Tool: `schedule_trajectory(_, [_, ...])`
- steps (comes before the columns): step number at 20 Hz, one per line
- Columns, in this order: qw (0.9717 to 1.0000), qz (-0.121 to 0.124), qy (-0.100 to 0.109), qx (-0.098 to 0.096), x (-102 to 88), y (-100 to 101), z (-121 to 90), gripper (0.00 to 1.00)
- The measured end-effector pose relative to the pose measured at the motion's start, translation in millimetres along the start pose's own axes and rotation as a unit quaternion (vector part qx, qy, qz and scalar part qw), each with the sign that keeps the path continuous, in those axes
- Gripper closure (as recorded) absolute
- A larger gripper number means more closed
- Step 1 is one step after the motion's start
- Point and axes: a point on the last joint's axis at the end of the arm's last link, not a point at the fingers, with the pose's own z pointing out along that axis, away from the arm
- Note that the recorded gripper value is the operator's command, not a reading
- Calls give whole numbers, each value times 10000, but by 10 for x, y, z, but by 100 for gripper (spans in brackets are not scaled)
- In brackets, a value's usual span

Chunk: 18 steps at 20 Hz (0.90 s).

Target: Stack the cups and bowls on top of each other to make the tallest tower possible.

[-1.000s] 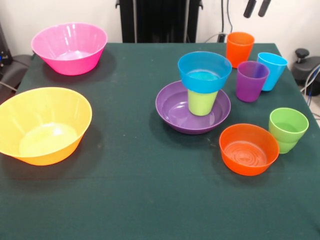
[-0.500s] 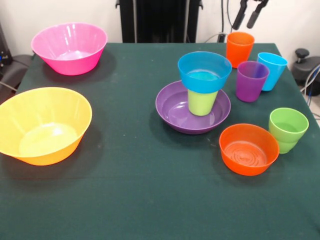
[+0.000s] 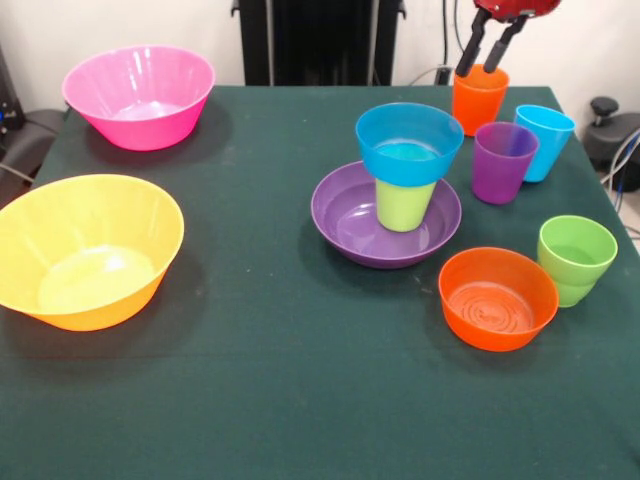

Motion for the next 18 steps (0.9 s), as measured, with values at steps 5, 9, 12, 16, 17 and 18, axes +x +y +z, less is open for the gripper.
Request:
schedule_trajectory(5, [10000,-14,53,-1,11,21,81,0])
schedule_trajectory(9, [9999,-31,117,4,27,43,162,0])
schedule_trajectory(12, [9999,-46,158,13,39,60,209,0])
schedule_trajectory(16, [9998,-51,184,10,52,89,280,0])
schedule_trajectory(17, [9998,-45,171,10,51,98,306,0])
schedule_trajectory(18, [9999,-37,153,9,49,103,321,0])
